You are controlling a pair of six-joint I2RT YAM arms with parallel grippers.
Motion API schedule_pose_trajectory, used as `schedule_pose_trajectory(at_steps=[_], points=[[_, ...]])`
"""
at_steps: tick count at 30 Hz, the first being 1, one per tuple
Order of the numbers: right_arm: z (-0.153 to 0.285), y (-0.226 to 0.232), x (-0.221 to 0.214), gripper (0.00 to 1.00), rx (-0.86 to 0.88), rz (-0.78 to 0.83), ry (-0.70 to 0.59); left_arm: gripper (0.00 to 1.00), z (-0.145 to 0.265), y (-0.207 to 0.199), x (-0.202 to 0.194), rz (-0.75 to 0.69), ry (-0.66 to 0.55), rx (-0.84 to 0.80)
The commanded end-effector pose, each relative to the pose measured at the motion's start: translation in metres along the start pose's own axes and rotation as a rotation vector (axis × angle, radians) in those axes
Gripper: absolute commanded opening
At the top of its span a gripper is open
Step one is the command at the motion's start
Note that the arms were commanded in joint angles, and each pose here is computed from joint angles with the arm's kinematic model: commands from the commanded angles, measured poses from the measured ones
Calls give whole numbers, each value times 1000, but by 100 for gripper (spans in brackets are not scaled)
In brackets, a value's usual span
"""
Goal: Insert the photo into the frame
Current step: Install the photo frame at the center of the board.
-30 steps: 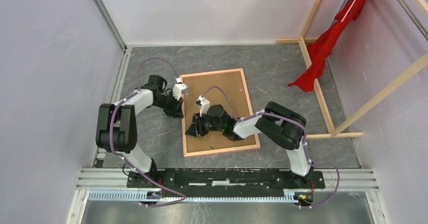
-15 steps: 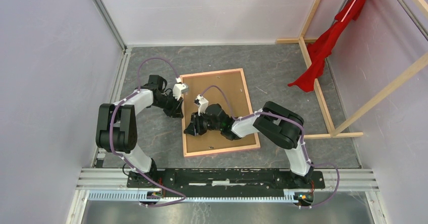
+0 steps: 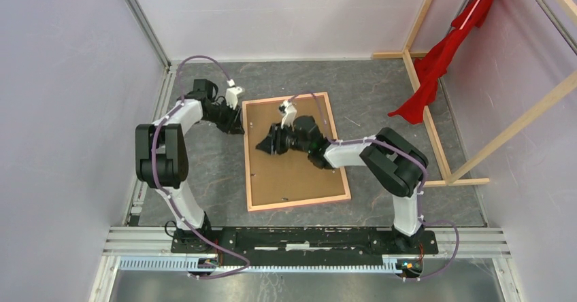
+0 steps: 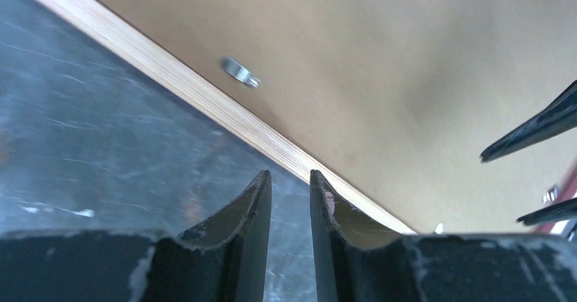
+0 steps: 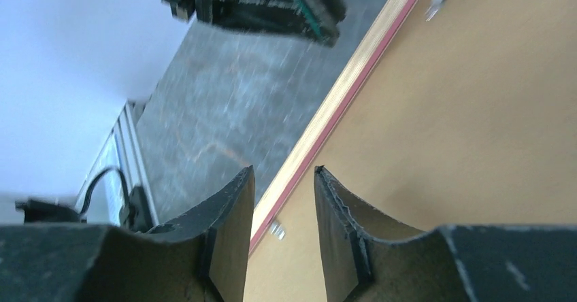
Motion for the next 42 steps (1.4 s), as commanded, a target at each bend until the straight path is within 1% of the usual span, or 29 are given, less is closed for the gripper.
schedule_pose_trajectory(at_steps=[1, 3, 8, 13, 19, 22, 30, 38, 42], points=[[-11, -24, 52, 44, -38, 49, -78, 35, -5, 16, 28, 130, -74, -15], [-21, -43, 61, 45, -64, 55, -74, 34, -12, 24, 27, 158, -60, -11], [-42, -69, 77, 45, -86, 62, -81, 31, -22, 29, 31, 187, -67, -44], [-54, -81, 82, 46, -82, 63, -79, 26, -32, 45, 28, 208, -37, -15], [-59, -86, 83, 46, -70, 51, -82, 24, -41, 43, 30, 217, -54, -76], [-59, -90, 87, 47, -71, 43, -91, 21, -45, 45, 28, 221, -40, -93], [-59, -112, 93, 50, -94, 23, -99, 18, -59, 32, 23, 204, -8, -142], [-69, -128, 94, 52, -107, 23, -58, 18, -68, 19, 22, 174, 22, -168], [-66, -130, 85, 51, -114, 23, -35, 18, -73, 14, 23, 159, 33, -178]])
Point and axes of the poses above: each gripper's point midway between its finger pads, its own z axis back along the fingers, its own y axis along the line the jaws close on, x = y × z, the point moved 2 cm from there along z, back along the fingers, and after that the axes turned 1 degree about -z, right-handed, at the moved point
